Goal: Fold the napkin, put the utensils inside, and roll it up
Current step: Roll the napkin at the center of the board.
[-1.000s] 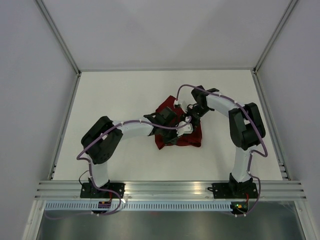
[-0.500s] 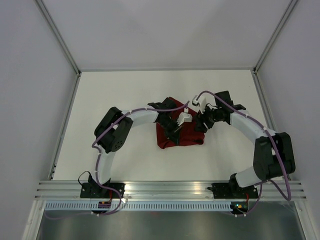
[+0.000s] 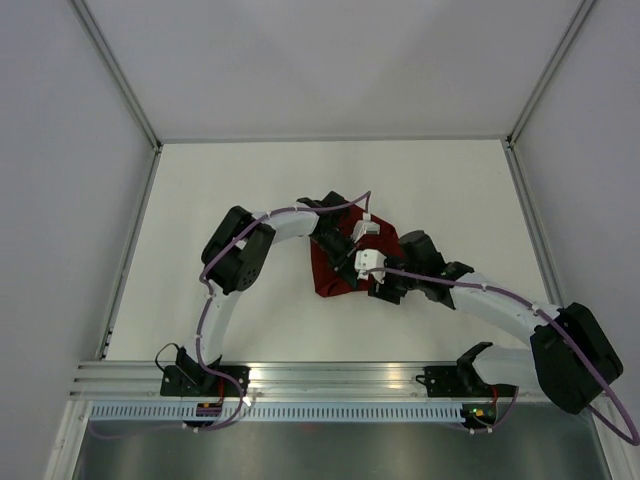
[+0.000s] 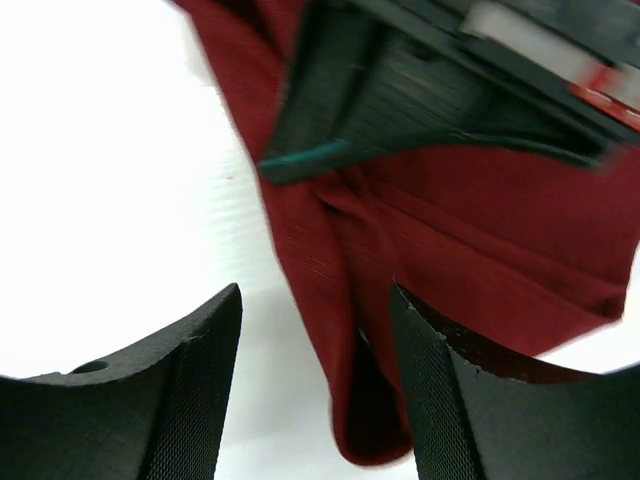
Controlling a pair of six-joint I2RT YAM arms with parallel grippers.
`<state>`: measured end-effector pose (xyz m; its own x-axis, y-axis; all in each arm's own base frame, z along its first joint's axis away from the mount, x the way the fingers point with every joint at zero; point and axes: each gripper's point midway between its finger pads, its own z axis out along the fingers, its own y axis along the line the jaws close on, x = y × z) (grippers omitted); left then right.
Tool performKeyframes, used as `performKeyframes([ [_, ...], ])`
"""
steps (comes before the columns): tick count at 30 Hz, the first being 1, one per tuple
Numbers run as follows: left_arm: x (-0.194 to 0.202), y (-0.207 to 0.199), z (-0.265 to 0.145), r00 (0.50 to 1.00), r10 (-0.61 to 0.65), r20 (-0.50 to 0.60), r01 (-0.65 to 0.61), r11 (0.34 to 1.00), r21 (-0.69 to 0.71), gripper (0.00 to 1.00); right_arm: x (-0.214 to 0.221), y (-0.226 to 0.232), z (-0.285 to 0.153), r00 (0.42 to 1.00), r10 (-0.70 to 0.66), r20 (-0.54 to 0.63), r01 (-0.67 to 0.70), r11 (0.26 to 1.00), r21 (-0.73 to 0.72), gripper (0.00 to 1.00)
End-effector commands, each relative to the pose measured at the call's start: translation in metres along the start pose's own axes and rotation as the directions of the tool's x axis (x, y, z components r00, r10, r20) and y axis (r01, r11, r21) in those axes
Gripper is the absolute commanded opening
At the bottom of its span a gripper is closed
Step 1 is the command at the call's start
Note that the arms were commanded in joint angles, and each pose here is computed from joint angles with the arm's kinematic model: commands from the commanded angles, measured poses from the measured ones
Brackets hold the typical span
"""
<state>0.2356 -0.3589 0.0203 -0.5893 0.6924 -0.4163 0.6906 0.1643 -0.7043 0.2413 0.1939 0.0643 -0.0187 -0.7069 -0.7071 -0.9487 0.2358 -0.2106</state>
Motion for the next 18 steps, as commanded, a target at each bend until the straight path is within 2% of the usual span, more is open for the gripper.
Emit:
performKeyframes([
  [1,0.026,0.013,0.011,0.991,-0.108,-0.079,0.108,0.994,-0.010,0.02,-0.018,-0.014,0.010,0.982,-0.190,0.008,0.187,0.975,0.122,0.67],
  [7,0.026,0.017,0.012,0.989,-0.125,-0.081,0.126,0.992,0.004,0.02,-0.012,-0.003,0.030,0.969,-0.245,-0.029,0.246,0.966,0.074,0.68],
  [9,0.026,0.016,0.012,0.988,-0.129,-0.084,0.130,0.992,0.006,0.02,-0.020,-0.007,0.034,0.964,-0.267,-0.012,0.267,0.959,0.097,0.68],
  [18,0.025,0.019,0.012,0.987,-0.135,-0.085,0.137,0.990,0.015,0.02,-0.018,0.001,0.049,0.960,-0.279,-0.028,0.280,0.959,0.047,0.68],
])
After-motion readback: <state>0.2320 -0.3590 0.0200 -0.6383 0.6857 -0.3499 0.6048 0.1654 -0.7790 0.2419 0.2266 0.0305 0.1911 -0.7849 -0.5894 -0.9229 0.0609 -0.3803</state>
